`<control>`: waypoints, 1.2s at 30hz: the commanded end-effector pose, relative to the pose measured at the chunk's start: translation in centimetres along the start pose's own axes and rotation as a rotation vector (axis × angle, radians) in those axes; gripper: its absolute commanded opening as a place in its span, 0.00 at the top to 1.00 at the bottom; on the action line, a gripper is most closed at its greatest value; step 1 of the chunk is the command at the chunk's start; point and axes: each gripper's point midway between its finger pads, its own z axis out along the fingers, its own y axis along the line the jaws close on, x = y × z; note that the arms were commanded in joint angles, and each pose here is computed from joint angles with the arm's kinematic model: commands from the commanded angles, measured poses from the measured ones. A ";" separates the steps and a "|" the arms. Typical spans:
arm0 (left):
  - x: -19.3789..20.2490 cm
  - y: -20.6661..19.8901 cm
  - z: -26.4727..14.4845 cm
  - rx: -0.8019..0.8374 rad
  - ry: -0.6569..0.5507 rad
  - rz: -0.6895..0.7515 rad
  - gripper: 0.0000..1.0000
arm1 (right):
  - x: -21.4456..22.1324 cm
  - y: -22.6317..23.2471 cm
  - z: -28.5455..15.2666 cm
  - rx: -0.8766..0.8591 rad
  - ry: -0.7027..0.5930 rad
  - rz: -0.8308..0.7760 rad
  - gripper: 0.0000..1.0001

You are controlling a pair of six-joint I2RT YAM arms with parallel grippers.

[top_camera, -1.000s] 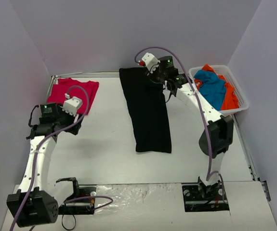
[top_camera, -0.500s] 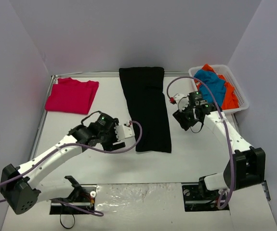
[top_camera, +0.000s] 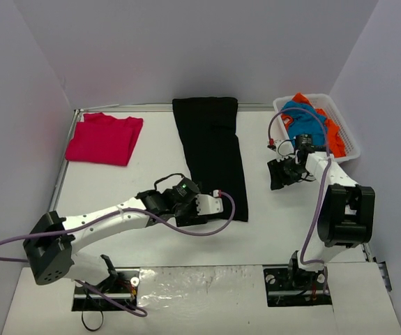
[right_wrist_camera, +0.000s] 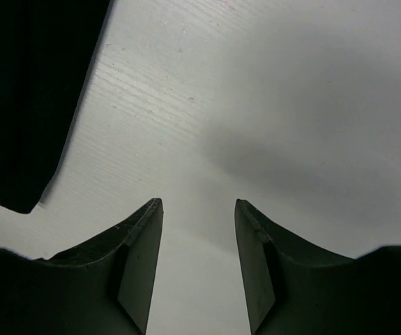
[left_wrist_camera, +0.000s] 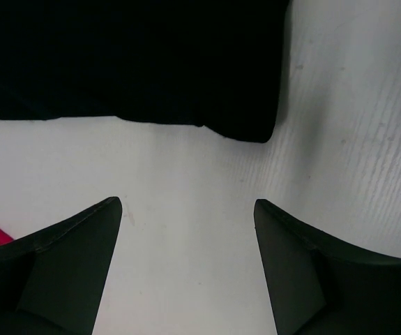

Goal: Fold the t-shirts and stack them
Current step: Grab the bottom of the folded rectangular tshirt with both arms

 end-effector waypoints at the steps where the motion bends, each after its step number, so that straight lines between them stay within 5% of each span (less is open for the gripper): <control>1: -2.5 -1.2 0.7 0.005 -0.070 0.025 0.25 | 0.1 1.0 0.1 -0.058 0.007 0.014 0.58; 11: -3.7 -6.2 3.4 0.140 -0.079 0.133 0.24 | 0.8 0.8 0.4 -0.045 0.030 0.015 0.57; 23: -3.5 -3.6 5.8 -0.049 -0.091 0.146 0.24 | 1.3 0.6 1.1 -0.046 0.063 0.014 0.55; 36: -2.1 -3.8 8.1 -0.046 -0.067 0.133 0.25 | 2.0 0.7 1.7 -0.046 0.097 0.005 0.54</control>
